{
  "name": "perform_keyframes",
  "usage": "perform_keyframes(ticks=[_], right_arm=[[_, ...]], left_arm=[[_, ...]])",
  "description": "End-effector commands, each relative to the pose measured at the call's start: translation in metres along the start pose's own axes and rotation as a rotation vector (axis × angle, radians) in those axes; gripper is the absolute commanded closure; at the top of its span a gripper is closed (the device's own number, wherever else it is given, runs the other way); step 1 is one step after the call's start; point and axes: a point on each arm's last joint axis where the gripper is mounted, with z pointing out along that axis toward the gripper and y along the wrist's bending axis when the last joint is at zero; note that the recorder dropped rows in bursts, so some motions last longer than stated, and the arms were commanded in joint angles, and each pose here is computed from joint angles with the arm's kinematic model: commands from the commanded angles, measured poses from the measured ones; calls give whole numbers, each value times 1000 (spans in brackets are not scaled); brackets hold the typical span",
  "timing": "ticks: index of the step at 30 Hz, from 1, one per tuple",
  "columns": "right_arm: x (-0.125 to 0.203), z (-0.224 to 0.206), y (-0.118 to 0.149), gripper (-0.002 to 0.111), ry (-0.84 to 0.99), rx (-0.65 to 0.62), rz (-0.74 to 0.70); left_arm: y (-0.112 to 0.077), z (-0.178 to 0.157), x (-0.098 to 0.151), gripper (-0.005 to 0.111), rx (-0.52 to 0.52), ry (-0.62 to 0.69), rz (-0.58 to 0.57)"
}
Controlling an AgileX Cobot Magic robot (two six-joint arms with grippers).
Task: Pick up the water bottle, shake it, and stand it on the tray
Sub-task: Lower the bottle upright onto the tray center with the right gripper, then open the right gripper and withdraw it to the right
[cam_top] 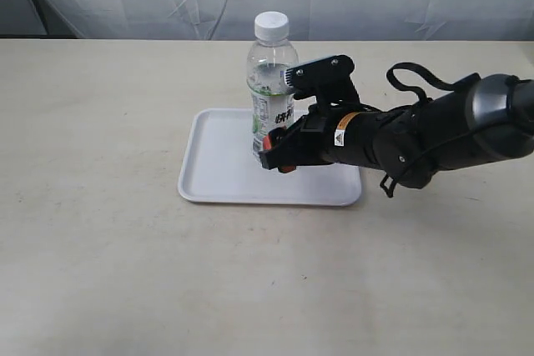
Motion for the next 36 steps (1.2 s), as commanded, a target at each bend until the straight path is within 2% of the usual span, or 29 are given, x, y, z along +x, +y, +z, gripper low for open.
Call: perform_keyframes(ticks=[1,4,10,11,17,36], right_arm=[[-4,-8,1,36,29,5,1],[-5,-13,0,48,64,11,-2],[-6,-26,0,106,132,24,-2],[-5,-28,0,108,158,28,-2],[-2,-46,-1,108,225,41,2],[20,-195,4,108,-33,-15,228]], left_arm=[[0,0,0,106,-1,-14,-3],[0,0,0,106,-2,-14,-1],[0,0,0,106,-2,-14,-1],[0,0,0,106,-2,-14,-1],[0,0,0,106,-2,-14,-1],[0,0,0,106,-2,-14,-1]])
